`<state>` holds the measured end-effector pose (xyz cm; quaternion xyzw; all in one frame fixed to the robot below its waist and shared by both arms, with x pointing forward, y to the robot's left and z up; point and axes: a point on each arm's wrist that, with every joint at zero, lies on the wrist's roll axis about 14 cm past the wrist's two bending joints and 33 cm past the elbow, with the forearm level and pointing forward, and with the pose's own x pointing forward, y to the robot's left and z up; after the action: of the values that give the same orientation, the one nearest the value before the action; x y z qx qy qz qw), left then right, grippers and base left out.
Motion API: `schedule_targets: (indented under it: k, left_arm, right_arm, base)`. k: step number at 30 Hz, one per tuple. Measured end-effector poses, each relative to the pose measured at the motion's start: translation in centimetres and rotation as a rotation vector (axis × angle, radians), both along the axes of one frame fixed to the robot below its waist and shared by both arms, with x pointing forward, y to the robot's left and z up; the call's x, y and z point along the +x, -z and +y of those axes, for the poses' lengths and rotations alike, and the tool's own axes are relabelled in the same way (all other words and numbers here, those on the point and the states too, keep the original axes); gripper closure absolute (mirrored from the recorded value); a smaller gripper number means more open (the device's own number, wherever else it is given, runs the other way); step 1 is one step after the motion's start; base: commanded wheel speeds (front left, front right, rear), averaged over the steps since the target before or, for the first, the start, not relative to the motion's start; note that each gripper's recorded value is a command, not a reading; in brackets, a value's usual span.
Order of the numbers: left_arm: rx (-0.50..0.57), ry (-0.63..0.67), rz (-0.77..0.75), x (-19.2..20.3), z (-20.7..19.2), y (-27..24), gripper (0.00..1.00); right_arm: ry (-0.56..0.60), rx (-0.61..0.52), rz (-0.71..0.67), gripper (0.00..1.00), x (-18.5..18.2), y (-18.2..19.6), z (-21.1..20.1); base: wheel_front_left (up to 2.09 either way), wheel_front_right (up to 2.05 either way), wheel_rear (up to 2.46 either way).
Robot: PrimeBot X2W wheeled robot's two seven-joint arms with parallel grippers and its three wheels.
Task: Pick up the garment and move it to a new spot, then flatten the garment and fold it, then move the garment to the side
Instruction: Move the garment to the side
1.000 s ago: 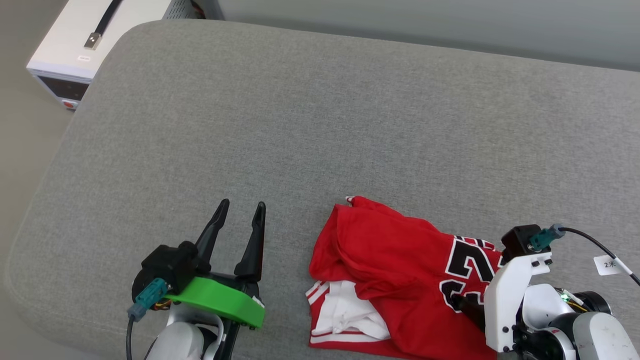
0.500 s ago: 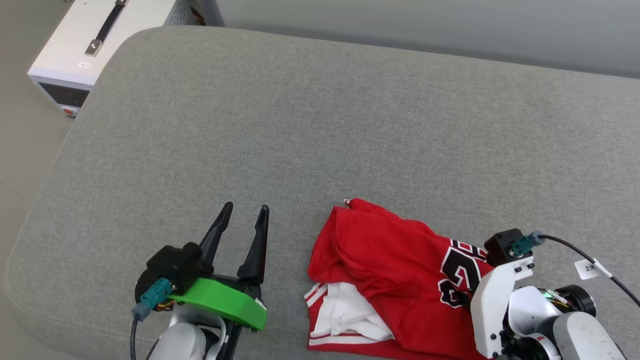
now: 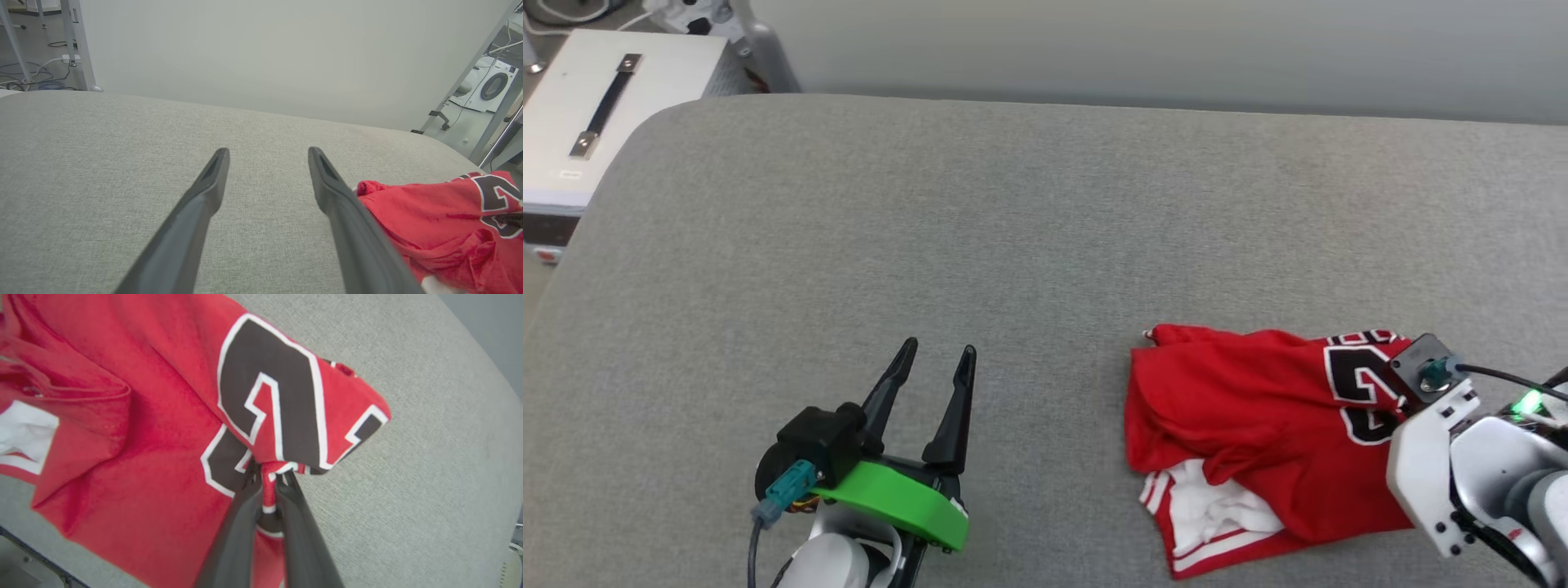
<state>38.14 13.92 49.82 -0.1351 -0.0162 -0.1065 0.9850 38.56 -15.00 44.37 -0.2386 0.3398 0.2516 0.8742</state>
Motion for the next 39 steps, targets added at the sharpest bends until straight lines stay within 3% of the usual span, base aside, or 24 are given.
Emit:
schedule_targets:
  k: [14, 21, 29, 39]
  left_arm:
    - [-0.037, 0.342, -0.022, 2.0, -11.4, -0.3, 0.0]
    - [-0.025, 0.486, -0.094, 5.2, -15.8, -1.1, 0.0]
    - [-0.03, 0.581, -0.132, 8.9, -18.6, 0.3, 0.0]
    - [-0.065, 0.613, -0.112, 11.3, -19.2, 4.0, 0.0]
  right_arm:
    - [0.122, -0.233, -0.047, 1.0, -2.3, -2.6, -12.9]
    - [0.226, -0.297, -0.111, 1.0, 0.5, -3.8, -18.7]
    - [0.367, -0.412, -0.115, 1.0, 3.1, -2.0, -26.2]
    - [0.493, -0.566, -0.116, 1.0, 4.5, -0.3, -33.7]
  base:
    - [0.0, 0.0, 0.0]
    - [0.0, 0.0, 0.0]
    - [0.0, 0.0, 0.0]
    - [0.0, 0.0, 0.0]
